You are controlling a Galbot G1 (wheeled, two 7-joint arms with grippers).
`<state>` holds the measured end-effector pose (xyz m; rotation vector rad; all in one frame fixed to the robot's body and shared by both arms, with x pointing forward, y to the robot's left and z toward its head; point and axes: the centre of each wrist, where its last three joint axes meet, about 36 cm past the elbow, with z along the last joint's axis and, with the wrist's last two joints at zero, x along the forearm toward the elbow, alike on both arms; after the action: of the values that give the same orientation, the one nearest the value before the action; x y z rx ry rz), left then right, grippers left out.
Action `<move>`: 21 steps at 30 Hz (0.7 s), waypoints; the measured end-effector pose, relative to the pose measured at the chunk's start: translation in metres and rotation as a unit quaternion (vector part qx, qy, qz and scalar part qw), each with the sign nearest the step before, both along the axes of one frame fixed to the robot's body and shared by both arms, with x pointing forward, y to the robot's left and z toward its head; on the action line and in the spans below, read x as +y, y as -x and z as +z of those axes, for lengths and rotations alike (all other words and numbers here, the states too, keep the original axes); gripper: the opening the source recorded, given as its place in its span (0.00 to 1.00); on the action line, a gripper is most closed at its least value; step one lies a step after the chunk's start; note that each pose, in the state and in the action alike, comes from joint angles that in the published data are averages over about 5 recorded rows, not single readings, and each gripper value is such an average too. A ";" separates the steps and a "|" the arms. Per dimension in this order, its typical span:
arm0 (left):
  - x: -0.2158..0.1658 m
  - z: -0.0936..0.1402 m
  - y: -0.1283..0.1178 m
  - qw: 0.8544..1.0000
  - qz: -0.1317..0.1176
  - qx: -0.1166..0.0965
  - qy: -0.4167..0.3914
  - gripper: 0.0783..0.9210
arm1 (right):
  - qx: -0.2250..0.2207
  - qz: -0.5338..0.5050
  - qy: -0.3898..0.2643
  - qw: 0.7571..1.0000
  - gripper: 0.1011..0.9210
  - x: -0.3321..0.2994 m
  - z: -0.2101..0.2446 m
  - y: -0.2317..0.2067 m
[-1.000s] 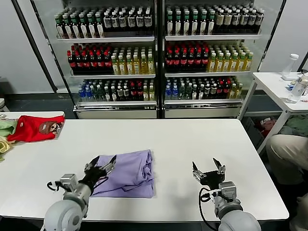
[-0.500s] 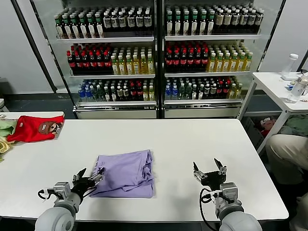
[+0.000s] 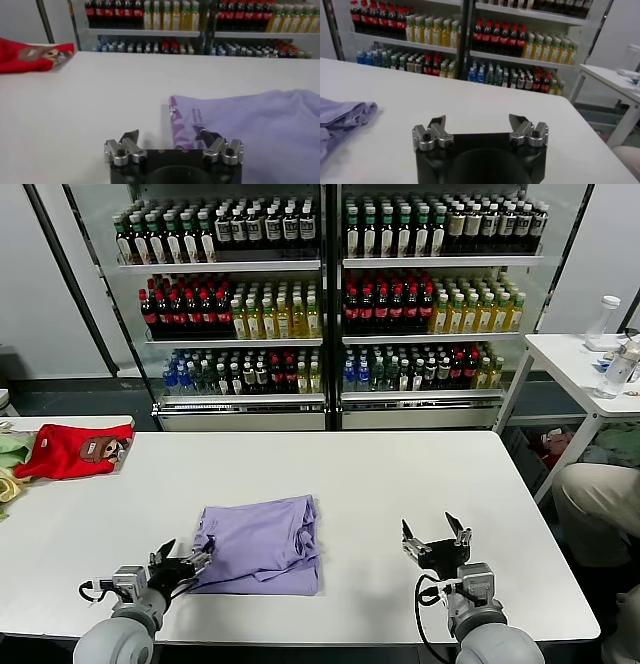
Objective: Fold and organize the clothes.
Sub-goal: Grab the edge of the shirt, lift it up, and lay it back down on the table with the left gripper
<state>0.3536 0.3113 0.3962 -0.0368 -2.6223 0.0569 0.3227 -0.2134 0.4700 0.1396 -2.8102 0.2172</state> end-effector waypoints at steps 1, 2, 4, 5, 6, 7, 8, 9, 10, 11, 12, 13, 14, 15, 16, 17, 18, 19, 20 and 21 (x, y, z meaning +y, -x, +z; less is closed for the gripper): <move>-0.001 -0.001 0.000 1.000 -0.001 0.001 0.002 0.84 | 0.000 0.000 0.000 1.000 0.88 0.000 0.000 0.000; -0.002 -0.001 0.001 1.000 -0.003 0.001 0.003 0.80 | 0.000 0.000 0.000 1.000 0.88 0.000 0.000 0.001; -0.005 -0.002 0.001 1.000 -0.005 0.002 0.006 0.74 | 0.000 -0.001 0.001 1.000 0.88 -0.001 0.001 0.001; -0.005 -0.002 0.001 1.000 -0.006 0.001 0.006 0.70 | 0.000 -0.001 0.001 1.000 0.88 -0.001 0.001 0.002; -0.005 -0.002 0.001 1.000 -0.007 0.001 0.007 0.67 | 0.000 -0.001 0.001 1.000 0.88 -0.001 0.001 0.002; -0.006 -0.002 0.000 1.000 -0.007 0.001 0.008 0.64 | 0.000 -0.001 0.001 1.000 0.88 -0.001 0.001 0.002; -0.005 -0.003 0.000 1.000 -0.006 0.002 0.008 0.60 | 0.000 -0.001 0.002 1.000 0.88 -0.001 0.001 0.002; -0.005 -0.003 0.000 1.000 -0.006 0.002 0.008 0.57 | 0.000 -0.001 0.002 1.000 0.88 -0.001 0.001 0.003; -0.005 -0.003 0.000 1.000 -0.006 0.003 0.009 0.54 | 0.000 -0.001 0.002 1.000 0.88 -0.001 0.001 0.003; -0.005 -0.003 0.000 1.000 -0.005 0.004 0.010 0.50 | 0.000 0.000 0.002 1.000 0.88 -0.001 0.001 0.003; -0.005 -0.004 0.000 1.000 -0.005 0.004 0.011 0.47 | 0.000 0.000 0.002 1.000 0.88 -0.001 0.001 0.003; -0.005 -0.004 0.000 1.000 -0.005 0.005 0.013 0.44 | 0.000 0.000 0.002 1.000 0.88 0.000 0.002 0.004; -0.006 -0.004 0.000 1.000 -0.005 0.006 0.015 0.39 | -0.001 0.000 0.002 1.000 0.88 0.000 0.002 0.004; -0.006 -0.005 0.000 1.000 -0.005 0.006 0.018 0.36 | -0.001 0.001 0.002 1.000 0.88 0.000 0.002 0.004; -0.007 -0.005 -0.001 1.000 -0.005 0.007 0.020 0.33 | -0.001 0.001 0.002 1.000 0.88 0.000 0.002 0.004; -0.007 -0.006 -0.001 1.000 -0.005 0.007 0.022 0.29 | -0.001 0.002 0.002 1.000 0.88 0.001 0.002 0.005; -0.008 -0.006 -0.002 1.000 -0.006 0.008 0.024 0.26 | -0.001 0.002 0.002 1.000 0.88 0.001 0.003 0.005; -0.008 -0.007 -0.002 1.000 -0.006 0.008 0.025 0.23 | -0.001 0.002 0.002 1.000 0.88 0.001 0.003 0.005; -0.008 -0.007 -0.002 1.000 -0.007 0.009 0.025 0.19 | -0.001 0.003 0.001 1.000 0.88 0.002 0.003 0.005; -0.007 -0.007 -0.002 1.000 -0.007 0.009 0.025 0.16 | -0.002 0.003 0.001 1.000 0.88 0.002 0.003 0.006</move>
<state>0.3555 0.3038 0.3893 -0.0730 -2.6024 0.1176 0.3170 -0.2114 0.4733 0.1463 -2.8129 0.2226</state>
